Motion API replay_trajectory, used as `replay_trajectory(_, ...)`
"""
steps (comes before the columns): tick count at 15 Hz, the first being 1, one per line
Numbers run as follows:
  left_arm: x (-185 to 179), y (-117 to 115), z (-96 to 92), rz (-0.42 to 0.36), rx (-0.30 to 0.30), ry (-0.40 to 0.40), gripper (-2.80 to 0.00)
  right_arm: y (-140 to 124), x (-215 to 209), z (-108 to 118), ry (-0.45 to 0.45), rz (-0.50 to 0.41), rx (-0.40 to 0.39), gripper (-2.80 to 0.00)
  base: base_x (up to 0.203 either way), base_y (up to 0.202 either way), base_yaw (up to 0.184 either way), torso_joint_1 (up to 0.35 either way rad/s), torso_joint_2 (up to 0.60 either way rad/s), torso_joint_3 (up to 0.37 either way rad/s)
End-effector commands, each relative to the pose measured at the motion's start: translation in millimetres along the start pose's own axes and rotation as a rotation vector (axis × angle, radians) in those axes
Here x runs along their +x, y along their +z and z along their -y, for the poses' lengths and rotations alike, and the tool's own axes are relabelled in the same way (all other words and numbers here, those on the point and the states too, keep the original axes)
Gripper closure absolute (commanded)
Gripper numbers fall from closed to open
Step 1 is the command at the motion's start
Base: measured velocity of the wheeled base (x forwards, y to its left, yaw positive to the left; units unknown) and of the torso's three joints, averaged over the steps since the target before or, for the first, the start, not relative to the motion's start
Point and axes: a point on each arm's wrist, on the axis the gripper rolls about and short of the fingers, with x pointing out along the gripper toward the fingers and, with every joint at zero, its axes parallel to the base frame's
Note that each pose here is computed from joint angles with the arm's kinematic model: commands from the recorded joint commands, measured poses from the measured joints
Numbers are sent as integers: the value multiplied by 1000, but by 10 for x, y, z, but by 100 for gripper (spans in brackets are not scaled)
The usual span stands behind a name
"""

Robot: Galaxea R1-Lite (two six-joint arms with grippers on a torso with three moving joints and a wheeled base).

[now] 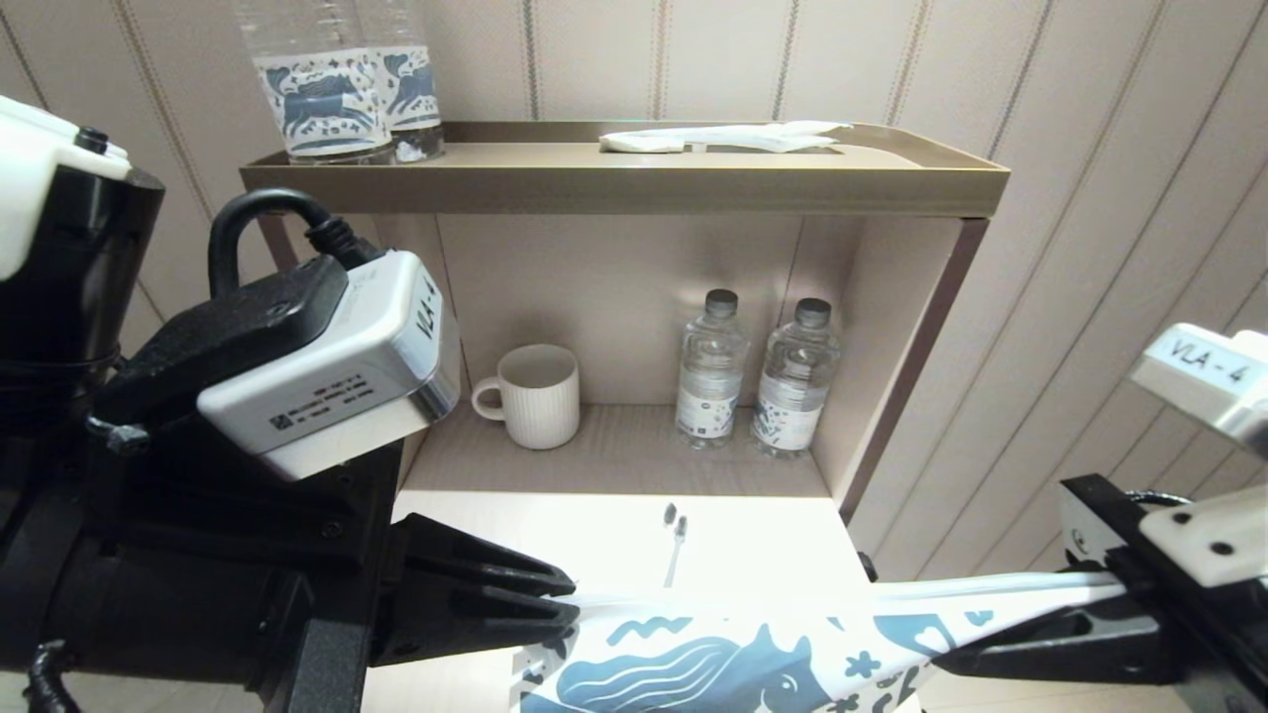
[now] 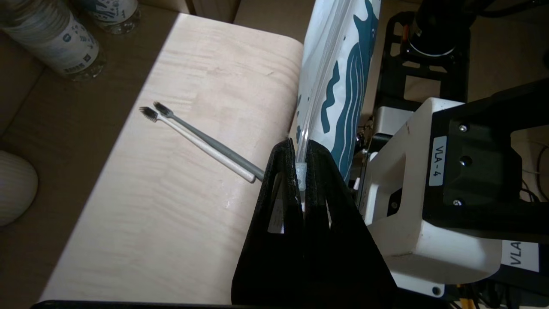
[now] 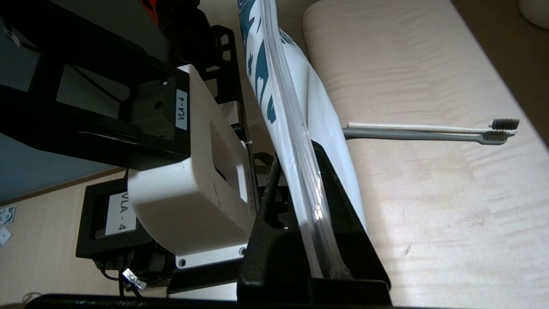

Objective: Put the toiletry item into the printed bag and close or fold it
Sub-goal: Open the storage bag, then hand it to the other hand

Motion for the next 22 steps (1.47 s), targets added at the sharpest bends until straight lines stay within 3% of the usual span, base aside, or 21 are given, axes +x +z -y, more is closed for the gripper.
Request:
replay_trajectory(1, 44, -45, 0, -21, -1, -8, -280, -4, 13, 9, 9, -2, 3, 0, 0, 0, 0, 0, 0, 0)
replay_trajectory(9, 26, -86, -16, 51, 9, 18, -280, 16, -30, 18, -14, 10, -6, 0, 0, 0, 0, 0, 0, 0)
replay_trajectory(17, 198, -222, -38, 36, -20, -103, -280, 24, -25, -9, 20, 20, -9, 0, 0, 0, 0, 0, 0, 0)
replay_trajectory(22, 412, -158, -148, 71, -10, -118, -280, 2, -18, -3, 19, 14, -3, 0, 0, 0, 0, 0, 0, 0)
